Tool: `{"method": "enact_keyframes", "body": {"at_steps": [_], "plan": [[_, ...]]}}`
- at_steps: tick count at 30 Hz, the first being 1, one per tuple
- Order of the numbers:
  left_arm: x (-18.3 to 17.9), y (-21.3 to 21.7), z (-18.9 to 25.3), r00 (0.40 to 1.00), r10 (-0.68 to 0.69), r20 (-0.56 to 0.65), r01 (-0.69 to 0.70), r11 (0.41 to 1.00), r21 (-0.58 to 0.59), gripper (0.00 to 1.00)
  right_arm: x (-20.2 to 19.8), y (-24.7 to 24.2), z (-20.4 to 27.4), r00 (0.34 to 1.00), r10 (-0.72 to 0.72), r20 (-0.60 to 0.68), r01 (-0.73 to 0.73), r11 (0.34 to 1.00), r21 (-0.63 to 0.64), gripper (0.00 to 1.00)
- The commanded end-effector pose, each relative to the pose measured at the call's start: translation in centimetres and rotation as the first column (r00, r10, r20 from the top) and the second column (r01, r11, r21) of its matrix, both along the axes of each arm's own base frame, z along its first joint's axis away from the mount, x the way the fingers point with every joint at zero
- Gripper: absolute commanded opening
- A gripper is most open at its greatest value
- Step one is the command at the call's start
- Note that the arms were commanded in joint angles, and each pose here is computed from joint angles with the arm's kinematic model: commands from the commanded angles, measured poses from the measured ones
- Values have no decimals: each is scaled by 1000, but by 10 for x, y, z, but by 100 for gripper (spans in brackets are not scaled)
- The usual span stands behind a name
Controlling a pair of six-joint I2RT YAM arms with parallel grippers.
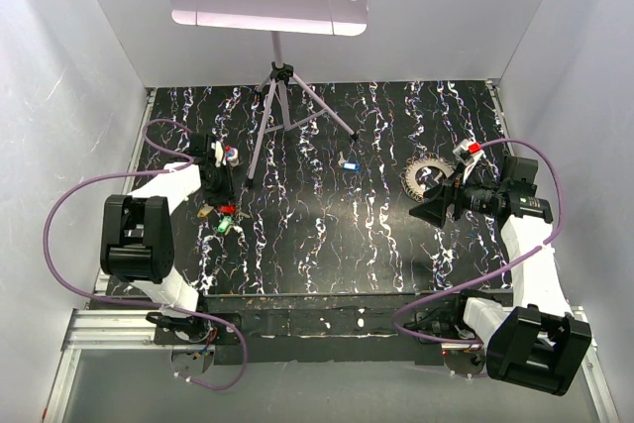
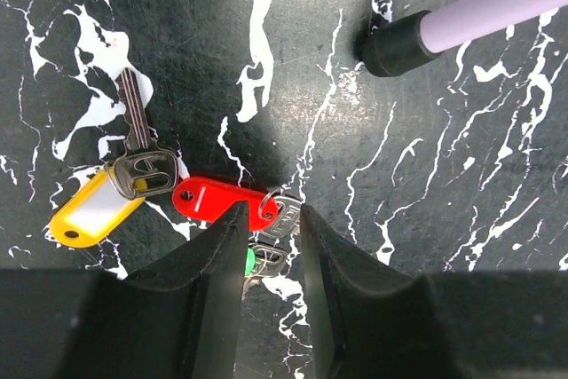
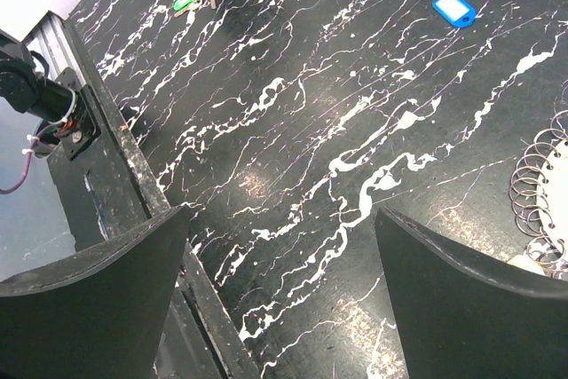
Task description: Put the keys on the keyring
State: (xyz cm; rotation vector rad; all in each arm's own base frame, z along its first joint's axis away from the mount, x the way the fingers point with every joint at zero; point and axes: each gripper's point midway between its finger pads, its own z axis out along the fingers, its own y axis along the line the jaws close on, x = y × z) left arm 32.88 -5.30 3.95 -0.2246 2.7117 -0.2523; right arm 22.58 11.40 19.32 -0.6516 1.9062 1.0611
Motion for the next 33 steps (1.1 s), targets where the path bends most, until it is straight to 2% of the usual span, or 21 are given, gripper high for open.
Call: {"method": "enact_keyframes", "body": {"at_steps": [1, 27, 30, 33], "plan": [[11, 4, 8, 1000, -9, 25, 8, 1000, 21, 28, 2, 0, 1, 1000, 3, 10, -3, 1000, 1, 94], [7, -3, -2, 1000, -26, -14, 26, 1000, -11, 12, 2, 0, 0, 1000, 1, 3, -1, 1000, 0, 94], [6, -3, -3, 999, -28, -17, 27, 1000, -14, 12, 2, 0, 1, 1000, 2, 8, -2, 1000, 0, 94], [7, -3, -4, 999, -28, -19, 27, 1000, -14, 17, 2, 0, 0, 1000, 1, 5, -1, 1000, 0, 94]]}}
